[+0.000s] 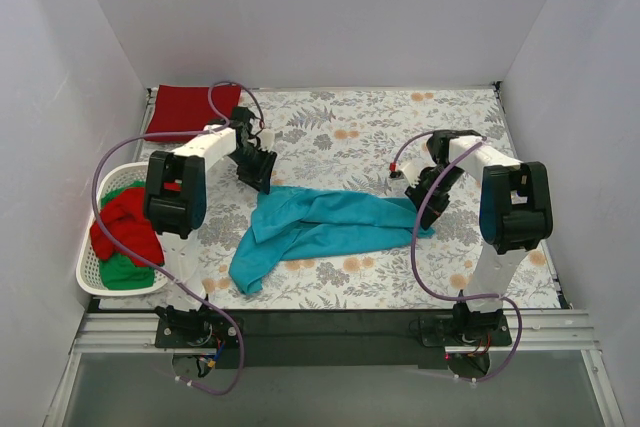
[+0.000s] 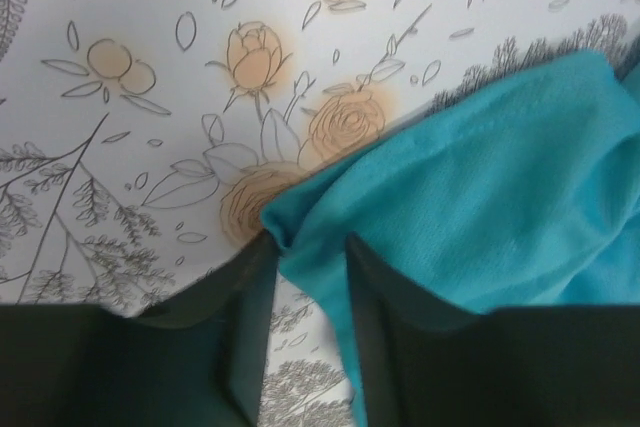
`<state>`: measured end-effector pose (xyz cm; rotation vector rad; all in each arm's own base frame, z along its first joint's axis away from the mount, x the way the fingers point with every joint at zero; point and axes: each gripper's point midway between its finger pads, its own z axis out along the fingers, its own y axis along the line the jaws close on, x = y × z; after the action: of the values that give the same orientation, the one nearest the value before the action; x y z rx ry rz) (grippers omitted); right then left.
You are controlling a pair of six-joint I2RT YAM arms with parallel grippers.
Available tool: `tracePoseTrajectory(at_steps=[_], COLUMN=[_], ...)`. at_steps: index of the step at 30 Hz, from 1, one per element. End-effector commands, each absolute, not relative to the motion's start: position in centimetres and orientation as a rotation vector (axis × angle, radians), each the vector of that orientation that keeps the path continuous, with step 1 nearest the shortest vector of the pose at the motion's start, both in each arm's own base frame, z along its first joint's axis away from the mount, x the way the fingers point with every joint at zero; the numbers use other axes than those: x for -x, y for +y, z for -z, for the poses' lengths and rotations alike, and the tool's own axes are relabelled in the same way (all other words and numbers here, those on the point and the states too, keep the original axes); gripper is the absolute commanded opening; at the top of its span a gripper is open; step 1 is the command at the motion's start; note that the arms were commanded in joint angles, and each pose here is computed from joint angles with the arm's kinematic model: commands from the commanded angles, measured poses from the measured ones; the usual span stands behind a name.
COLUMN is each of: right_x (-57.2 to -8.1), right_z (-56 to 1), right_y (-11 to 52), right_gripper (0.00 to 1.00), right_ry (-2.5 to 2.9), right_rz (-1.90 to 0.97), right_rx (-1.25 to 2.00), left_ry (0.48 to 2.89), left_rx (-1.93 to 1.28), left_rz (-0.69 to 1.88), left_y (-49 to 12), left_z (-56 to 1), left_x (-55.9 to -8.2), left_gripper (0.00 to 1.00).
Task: Fold and stack the t-shirts
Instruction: Flatten the tshirt out
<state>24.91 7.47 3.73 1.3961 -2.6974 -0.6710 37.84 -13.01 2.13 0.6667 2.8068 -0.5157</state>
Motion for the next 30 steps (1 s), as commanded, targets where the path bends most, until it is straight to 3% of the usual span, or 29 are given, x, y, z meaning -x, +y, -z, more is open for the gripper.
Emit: tracePoseTrajectory(at_steps=[1, 3, 5, 9, 10, 14, 17, 25, 30], right_x=[-26.0, -26.6, -27.5, -29.1, -29.1, -29.1, -28.8, -28.9, -29.2], right_z=[-5.7, -5.9, -6.2, -6.8, -6.8, -7.1, -7.1, -7.1, -7.1], right_y=[7.6, 7.5, 7.5, 7.5, 7.5, 7.7, 7.8, 7.9, 7.9], right_gripper=[0.01, 0.01, 0.01, 0.01, 0.01, 0.01, 0.01, 0.01, 0.01], right_ry=[-2.727, -2.732, -2.747, -2.771, -2.768, -2.763, -2.762, -2.763, -2.764], right_rz=[0.641, 0.621, 0.602, 0.579, 0.583, 0.602, 0.616, 0.626, 0.618], right_rx=[-1.471, -1.484, -1.503, -1.521, -1.517, -1.515, -1.503, -1.494, -1.499], left_ry=[2.783, 2.764, 2.723, 2.684, 2.694, 2.717, 2.704, 2.702, 2.746], left_rx=[-0.691, -0.686, -0.674, -0.659, -0.68, -0.731, -0.733, -0.786, -0.818], left_rz=[0.366, 0.332, 0.29, 0.26, 0.266, 0.333, 0.35, 0.334, 0.3], left_y=[-12.4, -12.1, -11.7, -10.9, -10.8, -11.3, -11.5, -12.3, -12.8], left_z=[-1.3, -1.7, -2.7, -3.9, -3.5, -3.2, -3.3, -2.1, -0.2], left_x=[-38.5, -39.4, -41.1, -43.7, -43.9, -42.9, -42.9, -43.5, -42.7], left_gripper=[0.26, 0.09, 0.01, 0.0, 0.03, 0.31, 0.38, 0.44, 0.41])
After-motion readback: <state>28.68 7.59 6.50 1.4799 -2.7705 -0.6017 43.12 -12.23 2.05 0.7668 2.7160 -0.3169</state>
